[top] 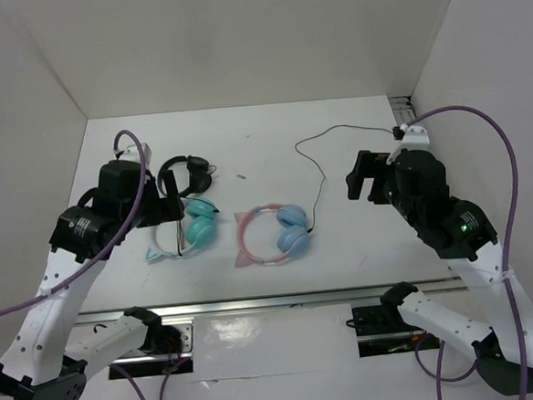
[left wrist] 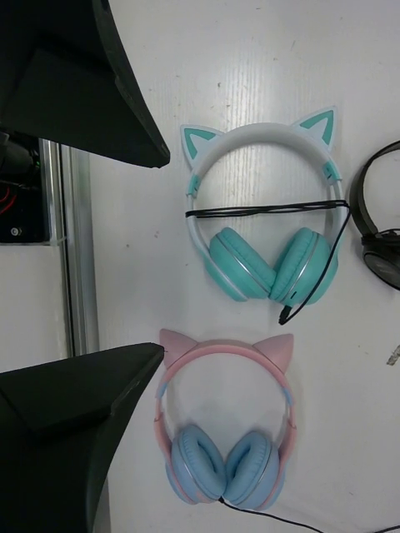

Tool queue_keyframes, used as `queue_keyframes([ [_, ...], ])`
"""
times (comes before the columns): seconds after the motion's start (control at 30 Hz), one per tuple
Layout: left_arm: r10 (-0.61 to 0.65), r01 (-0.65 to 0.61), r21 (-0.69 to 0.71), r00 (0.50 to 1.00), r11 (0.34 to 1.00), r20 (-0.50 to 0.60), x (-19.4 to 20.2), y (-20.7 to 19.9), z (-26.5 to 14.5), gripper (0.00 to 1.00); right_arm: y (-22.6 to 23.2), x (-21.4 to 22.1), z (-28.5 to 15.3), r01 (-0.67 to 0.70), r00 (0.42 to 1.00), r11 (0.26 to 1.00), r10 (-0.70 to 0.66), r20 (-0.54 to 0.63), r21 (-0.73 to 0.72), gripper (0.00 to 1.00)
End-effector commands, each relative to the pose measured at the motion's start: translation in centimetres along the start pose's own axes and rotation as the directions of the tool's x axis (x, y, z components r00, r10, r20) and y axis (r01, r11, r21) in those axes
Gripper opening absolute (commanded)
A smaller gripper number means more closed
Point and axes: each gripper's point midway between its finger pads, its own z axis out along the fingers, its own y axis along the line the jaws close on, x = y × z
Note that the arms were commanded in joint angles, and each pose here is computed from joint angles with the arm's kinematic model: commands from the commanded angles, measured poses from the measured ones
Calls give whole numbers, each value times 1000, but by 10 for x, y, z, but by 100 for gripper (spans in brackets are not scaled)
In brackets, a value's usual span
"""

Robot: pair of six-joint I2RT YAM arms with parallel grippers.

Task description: Wrap the headphones

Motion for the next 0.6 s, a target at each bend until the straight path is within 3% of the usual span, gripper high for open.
queue_keyframes([
  [0.0,24,-25,12,999,1000,45,-11,-6,0,100,-2,-9,-6,11,1000,1000,-11,23,10,99],
  [0.23,81,-77,79,996,994,-44,15,-30,26,100,11,25,25,29,998,999,-32,-61,-43,99],
  [0.37,54,-39,149,994,988,-94,37,-51,42,100,25,34,36,18,998,993,-25,-63,-118,99],
  [0.57,23,6,143,978,990,-206,79,-69,88,100,37,59,50,-11,992,985,-11,-127,-171,99],
])
